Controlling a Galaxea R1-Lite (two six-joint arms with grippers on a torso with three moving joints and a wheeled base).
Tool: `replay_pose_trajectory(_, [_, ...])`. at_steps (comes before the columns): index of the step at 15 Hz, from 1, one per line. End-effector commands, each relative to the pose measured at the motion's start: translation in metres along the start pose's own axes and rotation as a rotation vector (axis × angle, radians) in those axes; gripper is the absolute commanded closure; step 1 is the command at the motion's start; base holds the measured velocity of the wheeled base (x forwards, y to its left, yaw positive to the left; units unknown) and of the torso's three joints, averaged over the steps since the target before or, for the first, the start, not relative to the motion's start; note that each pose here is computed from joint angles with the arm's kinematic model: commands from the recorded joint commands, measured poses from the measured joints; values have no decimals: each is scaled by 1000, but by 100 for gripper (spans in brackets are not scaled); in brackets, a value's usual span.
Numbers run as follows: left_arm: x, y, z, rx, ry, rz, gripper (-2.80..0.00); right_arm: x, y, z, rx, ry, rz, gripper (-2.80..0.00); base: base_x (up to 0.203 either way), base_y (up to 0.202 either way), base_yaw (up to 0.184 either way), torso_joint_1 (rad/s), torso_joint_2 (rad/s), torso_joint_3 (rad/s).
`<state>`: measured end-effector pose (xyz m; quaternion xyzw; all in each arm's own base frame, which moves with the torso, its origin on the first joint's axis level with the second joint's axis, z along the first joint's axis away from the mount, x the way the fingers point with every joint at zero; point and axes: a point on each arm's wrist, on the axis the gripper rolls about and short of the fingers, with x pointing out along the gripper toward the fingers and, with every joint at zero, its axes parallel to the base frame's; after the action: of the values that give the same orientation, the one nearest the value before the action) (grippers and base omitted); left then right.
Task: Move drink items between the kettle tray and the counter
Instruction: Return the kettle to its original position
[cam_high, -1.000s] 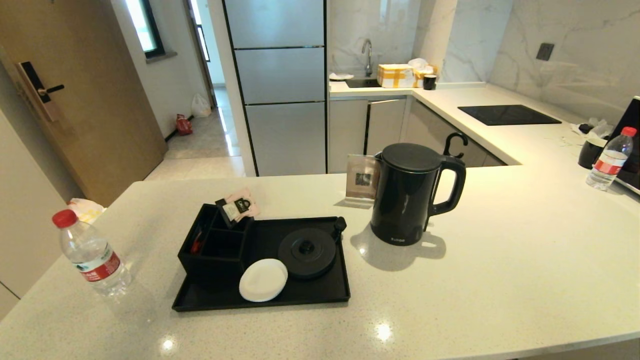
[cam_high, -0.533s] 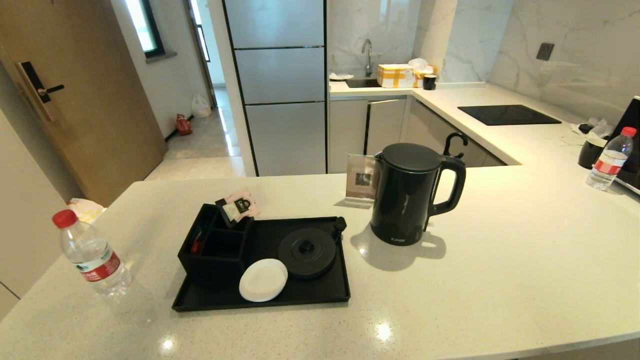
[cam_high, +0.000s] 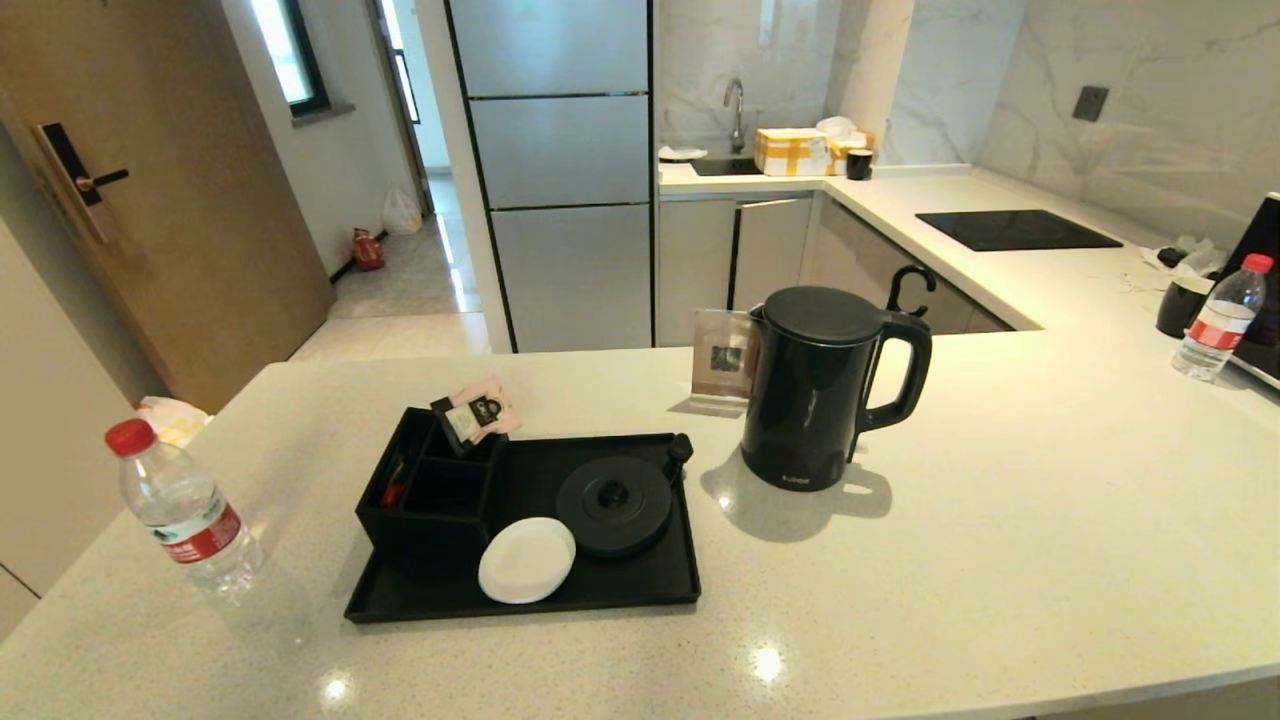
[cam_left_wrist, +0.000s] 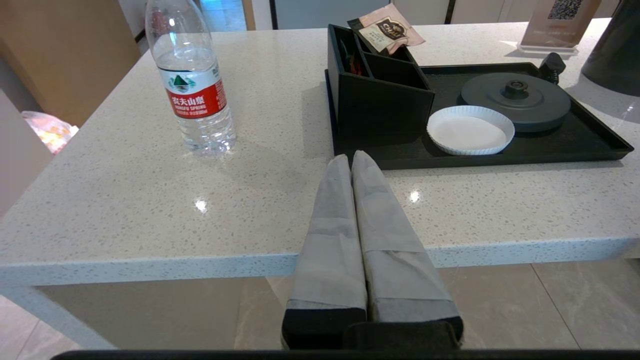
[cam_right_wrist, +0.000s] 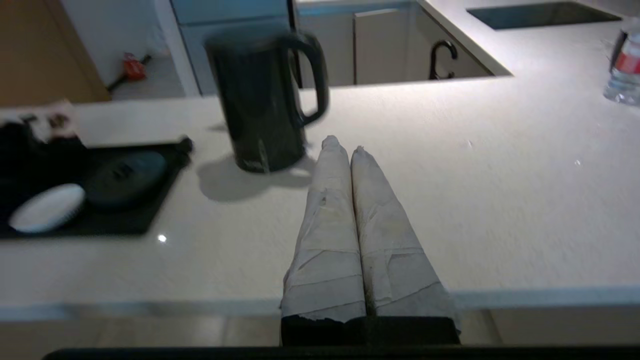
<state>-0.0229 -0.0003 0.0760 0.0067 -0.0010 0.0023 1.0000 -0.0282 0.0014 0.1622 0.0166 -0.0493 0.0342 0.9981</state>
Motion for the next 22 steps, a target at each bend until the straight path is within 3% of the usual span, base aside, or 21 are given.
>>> replay_pose_trajectory(1, [0,0,0,0,-2,0,0,24,0,39,23,48,12,0,0,0,0,0,0,0])
replay_pose_trajectory(2, [0,0,0,0,-2,0,0,24,0,40,30,49,16,0,0,0,0,0,0,0])
replay_pose_trajectory(6, [0,0,0,0,-2,0,0,12,0,5,52,81,16,0,0,0,0,0,0,0])
replay_pose_trajectory(11, [0,0,0,0,-1,0,0,4,0,8,57,143,-32,0,0,0,0,0,0,0])
replay_pose_trajectory(14, [0,0,0,0,0,0,0,4,0,35,100,286,-95,0,0,0,0,0,0,0])
replay_pose_trajectory(17, [0,0,0,0,-1,0,0,53,-3,49,138,498,-107,0,0,0,0,0,0,0])
replay_pose_trajectory(20, [0,0,0,0,1,0,0,100,-6,49,155,539,-103,0,0,0,0,0,0,0])
replay_pose_trajectory(22, [0,0,0,0,-2,0,0,160,-10,31,164,595,-108,0,0,0,0,0,0,0])
